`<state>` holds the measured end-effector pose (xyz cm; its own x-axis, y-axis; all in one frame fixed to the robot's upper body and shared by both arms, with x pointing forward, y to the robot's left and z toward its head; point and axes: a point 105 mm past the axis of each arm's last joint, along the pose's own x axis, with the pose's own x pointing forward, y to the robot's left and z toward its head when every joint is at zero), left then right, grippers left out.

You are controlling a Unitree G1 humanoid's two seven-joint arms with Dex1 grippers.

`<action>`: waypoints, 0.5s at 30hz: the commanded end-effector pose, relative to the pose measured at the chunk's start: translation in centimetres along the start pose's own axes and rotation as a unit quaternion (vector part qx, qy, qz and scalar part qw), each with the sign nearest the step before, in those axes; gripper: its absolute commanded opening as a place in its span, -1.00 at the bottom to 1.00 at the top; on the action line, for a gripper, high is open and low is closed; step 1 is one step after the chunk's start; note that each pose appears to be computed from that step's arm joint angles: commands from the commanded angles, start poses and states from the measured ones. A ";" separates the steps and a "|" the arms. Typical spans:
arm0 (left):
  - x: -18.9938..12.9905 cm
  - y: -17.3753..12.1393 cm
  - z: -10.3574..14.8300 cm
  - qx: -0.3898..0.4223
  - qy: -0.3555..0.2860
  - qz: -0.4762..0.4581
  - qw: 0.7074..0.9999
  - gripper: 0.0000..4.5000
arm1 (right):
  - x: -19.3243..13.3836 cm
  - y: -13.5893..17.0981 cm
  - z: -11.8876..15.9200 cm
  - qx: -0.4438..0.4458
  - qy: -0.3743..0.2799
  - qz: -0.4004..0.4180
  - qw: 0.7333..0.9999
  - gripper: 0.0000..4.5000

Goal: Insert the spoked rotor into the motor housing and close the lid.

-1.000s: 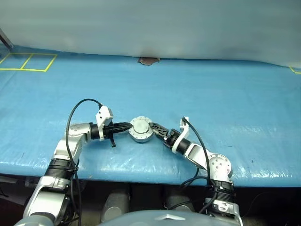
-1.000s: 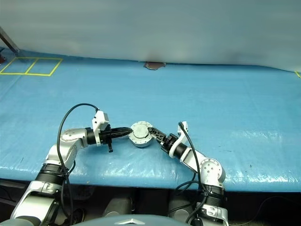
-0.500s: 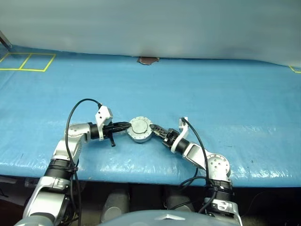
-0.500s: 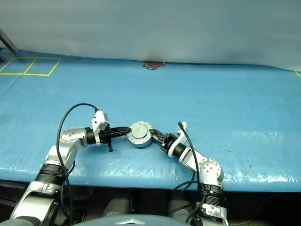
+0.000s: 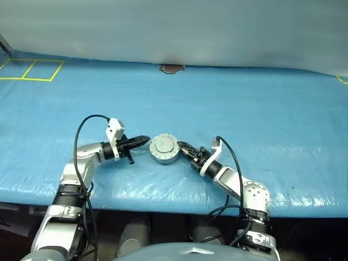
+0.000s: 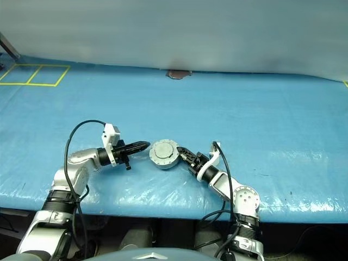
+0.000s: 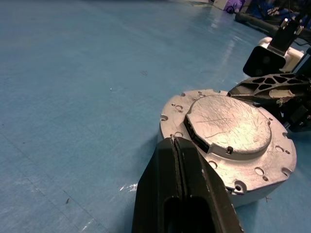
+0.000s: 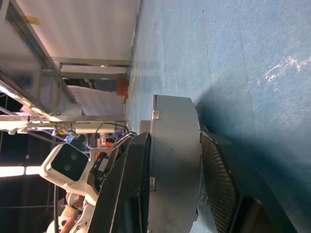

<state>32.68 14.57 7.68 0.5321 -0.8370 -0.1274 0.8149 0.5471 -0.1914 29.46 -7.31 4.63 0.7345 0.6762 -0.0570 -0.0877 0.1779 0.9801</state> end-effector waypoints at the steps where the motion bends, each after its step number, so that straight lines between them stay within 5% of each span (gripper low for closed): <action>1: -0.1 0.0 1.8 0.003 -0.031 0.008 0.999 -1.00 | 0.7 0.3 -0.2 0.032 -0.024 0.011 0.999 -0.43; 15: 0.1 -0.4 1.5 -0.002 -0.027 0.009 1.000 -1.00 | 0.7 0.5 -0.4 -0.015 -0.006 -0.002 1.000 -0.43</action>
<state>32.73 14.56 7.83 0.5640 -0.8173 -0.1182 0.7871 0.5754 -0.2222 29.87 -7.29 4.90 0.7537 0.6547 -0.0572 -0.0849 0.1832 0.9794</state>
